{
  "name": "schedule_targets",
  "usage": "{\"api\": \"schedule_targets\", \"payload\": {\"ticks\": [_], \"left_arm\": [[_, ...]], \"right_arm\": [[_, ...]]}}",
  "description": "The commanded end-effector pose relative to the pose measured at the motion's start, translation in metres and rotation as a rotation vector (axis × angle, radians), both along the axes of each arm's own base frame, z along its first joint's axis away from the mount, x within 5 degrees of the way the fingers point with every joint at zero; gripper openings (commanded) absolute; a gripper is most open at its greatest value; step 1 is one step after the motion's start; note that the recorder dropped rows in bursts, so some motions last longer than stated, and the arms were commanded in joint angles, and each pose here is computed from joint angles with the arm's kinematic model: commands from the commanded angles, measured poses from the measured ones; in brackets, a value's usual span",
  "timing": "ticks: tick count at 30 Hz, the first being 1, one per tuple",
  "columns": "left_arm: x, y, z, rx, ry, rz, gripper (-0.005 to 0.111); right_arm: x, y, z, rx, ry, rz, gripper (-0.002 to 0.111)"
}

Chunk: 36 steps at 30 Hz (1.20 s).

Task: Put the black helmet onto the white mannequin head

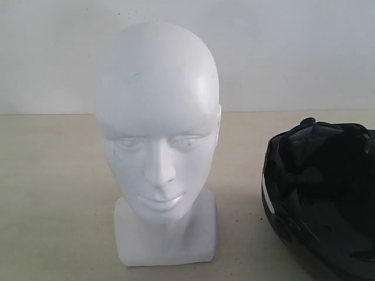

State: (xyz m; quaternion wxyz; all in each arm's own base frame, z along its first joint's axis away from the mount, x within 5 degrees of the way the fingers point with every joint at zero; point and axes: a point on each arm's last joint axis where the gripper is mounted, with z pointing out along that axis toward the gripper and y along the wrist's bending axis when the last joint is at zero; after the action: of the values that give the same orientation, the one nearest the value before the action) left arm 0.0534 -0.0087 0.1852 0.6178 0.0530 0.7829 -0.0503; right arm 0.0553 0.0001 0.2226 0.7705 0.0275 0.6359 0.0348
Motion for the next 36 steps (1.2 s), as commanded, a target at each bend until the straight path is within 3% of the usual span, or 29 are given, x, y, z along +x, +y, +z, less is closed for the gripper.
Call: {"api": "schedule_targets", "payload": {"ticks": [1,8,13,15,26,32,36], "left_arm": [[0.0,0.0,-0.001,-0.006,-0.003,-0.001,0.004],[0.0,0.0,-0.001,-0.006,-0.003,-0.001,0.004],[0.0,0.0,-0.001,-0.006,-0.003,-0.001,0.004],[0.0,0.0,-0.001,-0.006,-0.003,-0.001,0.004],[0.0,0.0,-0.001,-0.006,-0.003,-0.001,0.004],[0.0,0.0,-0.001,-0.006,-0.003,-0.001,0.004],[0.0,0.0,-0.001,-0.006,-0.003,-0.001,0.004]], "right_arm": [[-0.002,0.0,0.007,0.0,-0.076,-0.002,0.0],[-0.004,0.0,0.013,-0.003,-0.12,0.0,0.0],[-0.001,0.001,0.04,-0.052,-0.099,-0.005,0.0],[0.004,0.001,0.053,-0.115,-0.07,-0.011,0.0],[0.049,0.0,0.099,-0.117,0.191,-0.014,0.0],[0.075,0.038,0.104,-0.311,0.406,0.274,0.0],[0.087,0.071,0.092,-0.422,0.666,0.462,0.0]]}}
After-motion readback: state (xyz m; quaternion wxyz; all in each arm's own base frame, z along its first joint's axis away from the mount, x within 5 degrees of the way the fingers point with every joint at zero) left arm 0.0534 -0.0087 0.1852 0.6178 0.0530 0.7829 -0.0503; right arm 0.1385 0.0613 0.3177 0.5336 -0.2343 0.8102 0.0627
